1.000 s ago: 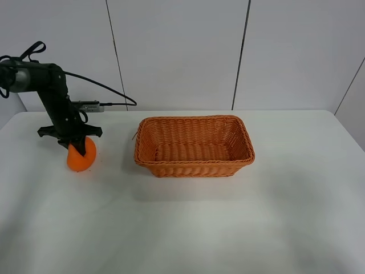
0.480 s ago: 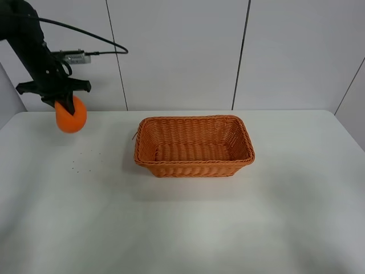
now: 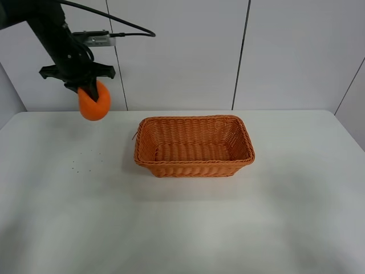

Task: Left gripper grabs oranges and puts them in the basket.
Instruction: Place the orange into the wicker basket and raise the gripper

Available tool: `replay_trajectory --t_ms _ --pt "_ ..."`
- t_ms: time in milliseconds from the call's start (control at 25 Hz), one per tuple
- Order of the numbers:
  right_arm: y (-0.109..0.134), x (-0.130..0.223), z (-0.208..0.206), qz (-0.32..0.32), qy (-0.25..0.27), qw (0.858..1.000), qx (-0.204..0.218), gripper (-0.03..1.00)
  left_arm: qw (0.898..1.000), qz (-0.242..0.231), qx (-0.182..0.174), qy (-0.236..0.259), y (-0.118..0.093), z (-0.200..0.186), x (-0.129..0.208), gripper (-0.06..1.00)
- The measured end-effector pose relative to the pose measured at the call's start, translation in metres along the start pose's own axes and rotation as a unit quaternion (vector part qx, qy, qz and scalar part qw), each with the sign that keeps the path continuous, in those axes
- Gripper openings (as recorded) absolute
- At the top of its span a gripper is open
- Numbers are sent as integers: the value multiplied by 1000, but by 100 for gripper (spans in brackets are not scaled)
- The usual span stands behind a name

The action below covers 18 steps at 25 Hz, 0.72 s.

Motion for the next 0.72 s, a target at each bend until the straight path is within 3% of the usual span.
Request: replay_trajectory --t_ms 200,400,440,520,600,720 --pt "0 0 0 0 0 1000 0 69 997 72 23 -2 -70 -2 0 23" --pt "0 0 0 0 0 1000 0 69 990 133 39 -10 -128 -5 6 23" --pt "0 0 0 0 0 1000 0 69 990 133 39 -10 -128 -5 6 23" --pt "0 0 0 0 0 1000 0 69 986 158 48 -33 -155 -3 4 23" --pt "0 0 0 0 0 1000 0 69 983 170 53 -39 -170 5 1 23" --pt "0 0 0 0 0 1000 0 69 982 178 55 -39 -180 20 -3 23"
Point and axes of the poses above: a point on each arm's last joint axis where the gripper is mounted, z pointing out along that axis toward the gripper, y along the wrist's bending axis when the last joint is at zero, x = y × z, the point moved 7 cm from there along z, pointing out along that axis toward the gripper, and after that the axes turned 6 degrees about z, right-handed, at the moved point
